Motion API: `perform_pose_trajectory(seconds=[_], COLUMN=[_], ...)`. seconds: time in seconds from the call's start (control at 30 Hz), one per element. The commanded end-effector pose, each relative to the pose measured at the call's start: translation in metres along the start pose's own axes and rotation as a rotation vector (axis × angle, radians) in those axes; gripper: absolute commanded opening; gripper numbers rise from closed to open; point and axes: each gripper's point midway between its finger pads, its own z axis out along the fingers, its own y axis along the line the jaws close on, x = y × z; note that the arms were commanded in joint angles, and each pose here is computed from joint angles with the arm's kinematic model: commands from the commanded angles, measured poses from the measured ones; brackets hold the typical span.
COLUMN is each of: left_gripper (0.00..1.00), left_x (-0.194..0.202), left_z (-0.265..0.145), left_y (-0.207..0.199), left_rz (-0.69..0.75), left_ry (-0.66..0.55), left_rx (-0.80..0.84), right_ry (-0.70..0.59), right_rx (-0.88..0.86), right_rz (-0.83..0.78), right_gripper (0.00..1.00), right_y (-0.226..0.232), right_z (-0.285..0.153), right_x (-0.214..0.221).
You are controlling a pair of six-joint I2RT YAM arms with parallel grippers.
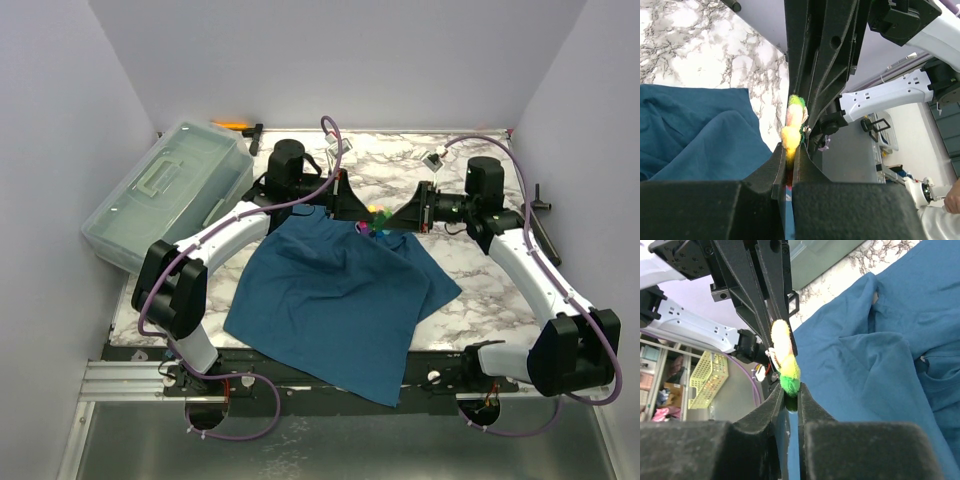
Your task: Remove the brooch from the garment
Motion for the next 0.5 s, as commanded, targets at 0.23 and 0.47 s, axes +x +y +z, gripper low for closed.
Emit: perform_pose_trajectory(seconds=[0.23, 0.47], left_gripper=[0.0, 0.0], left_x=[-0.003, 0.009], left_z=[-0.004, -0.023], left_y=[-0.015, 0.006], left_rz=[0.03, -0.018], left_ry=[-0.007, 0.034], left_rx=[0.022, -0.134], right_ry=[0.008, 0.021], right_rx=[-0.039, 0.004], right_rz=[-0.02, 0.003], right_gripper=[0.01, 0.57], right_y=[0.007, -0.002], right_z=[0.0, 0.001], right_x=[-0.002, -0.001])
